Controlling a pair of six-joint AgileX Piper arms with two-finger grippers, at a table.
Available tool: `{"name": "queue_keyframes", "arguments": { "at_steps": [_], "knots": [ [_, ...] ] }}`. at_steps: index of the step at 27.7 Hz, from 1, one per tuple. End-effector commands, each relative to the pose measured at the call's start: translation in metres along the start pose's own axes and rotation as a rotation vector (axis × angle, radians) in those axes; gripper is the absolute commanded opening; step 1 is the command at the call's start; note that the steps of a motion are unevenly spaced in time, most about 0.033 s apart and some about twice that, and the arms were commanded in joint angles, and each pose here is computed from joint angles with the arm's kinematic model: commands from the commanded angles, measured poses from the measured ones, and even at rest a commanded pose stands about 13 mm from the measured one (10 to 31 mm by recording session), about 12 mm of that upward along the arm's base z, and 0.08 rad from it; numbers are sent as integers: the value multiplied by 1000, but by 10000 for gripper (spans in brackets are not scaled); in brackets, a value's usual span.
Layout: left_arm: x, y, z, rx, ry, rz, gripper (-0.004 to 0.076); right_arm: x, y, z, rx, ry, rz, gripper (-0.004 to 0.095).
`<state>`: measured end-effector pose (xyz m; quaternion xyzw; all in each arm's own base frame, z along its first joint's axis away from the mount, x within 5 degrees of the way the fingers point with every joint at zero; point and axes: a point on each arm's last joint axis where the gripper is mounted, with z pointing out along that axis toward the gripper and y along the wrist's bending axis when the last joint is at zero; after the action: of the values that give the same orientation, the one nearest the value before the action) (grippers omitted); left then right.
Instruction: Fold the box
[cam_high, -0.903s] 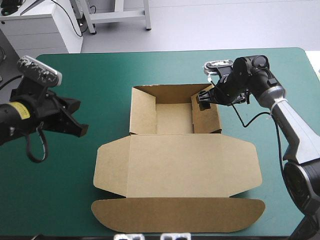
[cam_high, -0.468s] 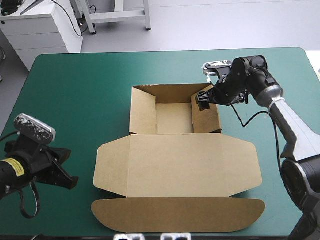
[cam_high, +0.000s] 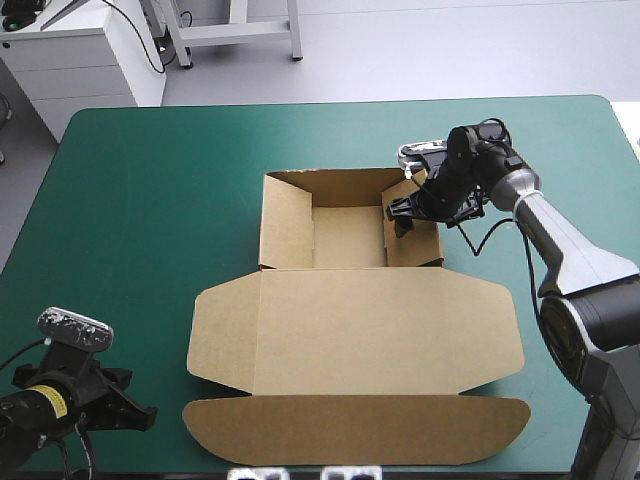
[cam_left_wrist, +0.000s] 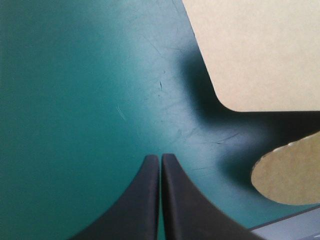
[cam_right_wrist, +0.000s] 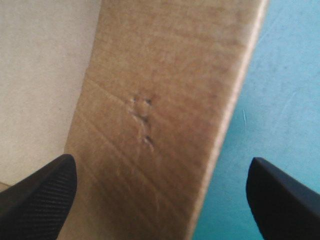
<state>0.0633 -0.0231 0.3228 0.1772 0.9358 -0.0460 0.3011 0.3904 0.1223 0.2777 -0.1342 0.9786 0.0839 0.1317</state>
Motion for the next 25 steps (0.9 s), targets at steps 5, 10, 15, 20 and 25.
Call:
{"name": "queue_keyframes", "arguments": {
  "at_steps": [5, 10, 15, 20, 25],
  "knots": [
    [-2, 0, 1, -1, -25, -14, -6, -8, -2, -11, 20, -74, -20, 529],
    [-3, 0, 1, -1, -41, -14, -6, -11, -3, -11, 37, -102, -28, 47],
    [-4, 0, 1, -1, -43, -14, -6, -17, -10, -15, 109, -168, -58, -20],
    [-4, 0, 1, 2, -43, -21, -6, -29, -38, -35, 248, -265, -62, -20],
    [-4, 0, 1, 2, -43, -31, -6, -26, -133, -78, 401, -371, 137, -20]
  ]
}}
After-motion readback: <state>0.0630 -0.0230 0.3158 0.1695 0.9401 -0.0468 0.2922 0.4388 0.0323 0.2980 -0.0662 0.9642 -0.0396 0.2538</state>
